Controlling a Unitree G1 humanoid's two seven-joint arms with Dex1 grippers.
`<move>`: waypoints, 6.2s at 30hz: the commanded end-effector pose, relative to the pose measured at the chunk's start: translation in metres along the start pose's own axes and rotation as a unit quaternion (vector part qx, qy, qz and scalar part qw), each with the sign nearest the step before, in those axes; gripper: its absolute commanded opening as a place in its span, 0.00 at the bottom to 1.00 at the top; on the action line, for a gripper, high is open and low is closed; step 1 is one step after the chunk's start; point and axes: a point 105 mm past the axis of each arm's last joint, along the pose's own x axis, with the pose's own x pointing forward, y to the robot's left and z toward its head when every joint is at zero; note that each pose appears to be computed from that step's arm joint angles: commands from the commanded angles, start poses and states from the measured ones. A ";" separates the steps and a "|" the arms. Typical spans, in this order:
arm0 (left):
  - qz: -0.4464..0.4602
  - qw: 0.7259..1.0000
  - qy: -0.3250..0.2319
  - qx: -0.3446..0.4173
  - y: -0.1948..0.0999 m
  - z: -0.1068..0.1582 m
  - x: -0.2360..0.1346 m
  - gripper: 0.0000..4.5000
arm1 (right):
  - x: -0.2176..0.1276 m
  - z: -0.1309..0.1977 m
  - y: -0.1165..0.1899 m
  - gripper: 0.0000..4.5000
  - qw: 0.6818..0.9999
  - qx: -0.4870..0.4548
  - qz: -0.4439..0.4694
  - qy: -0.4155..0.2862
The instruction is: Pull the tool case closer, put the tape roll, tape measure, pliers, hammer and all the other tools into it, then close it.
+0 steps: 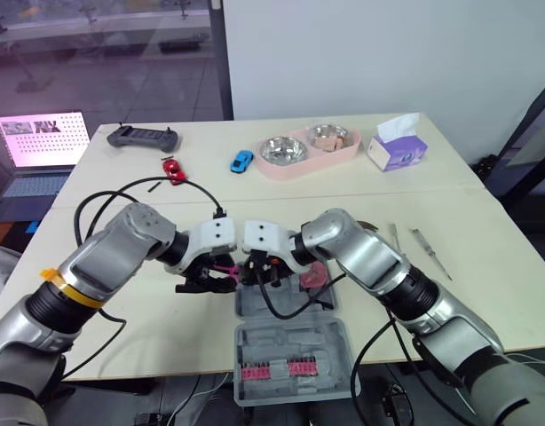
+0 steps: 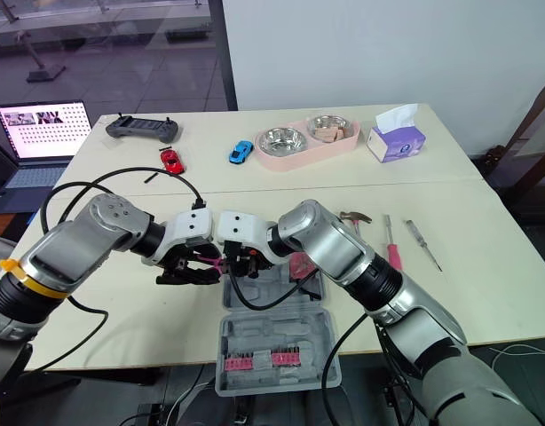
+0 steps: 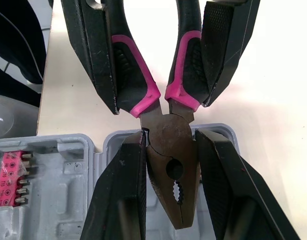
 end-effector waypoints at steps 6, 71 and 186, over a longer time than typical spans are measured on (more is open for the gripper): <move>0.019 0.997 -0.073 0.032 0.009 0.015 -0.015 1.00 | 0.002 -0.005 -0.002 0.21 0.999 -0.021 -0.017 0.018; 0.136 0.943 -0.301 -0.043 -0.025 -0.057 -0.050 1.00 | -0.032 -0.053 0.006 0.21 0.988 -0.020 -0.011 0.155; 0.123 0.955 -0.260 -0.068 -0.043 -0.074 -0.045 0.89 | -0.091 -0.083 0.069 0.00 0.975 0.130 -0.111 -0.141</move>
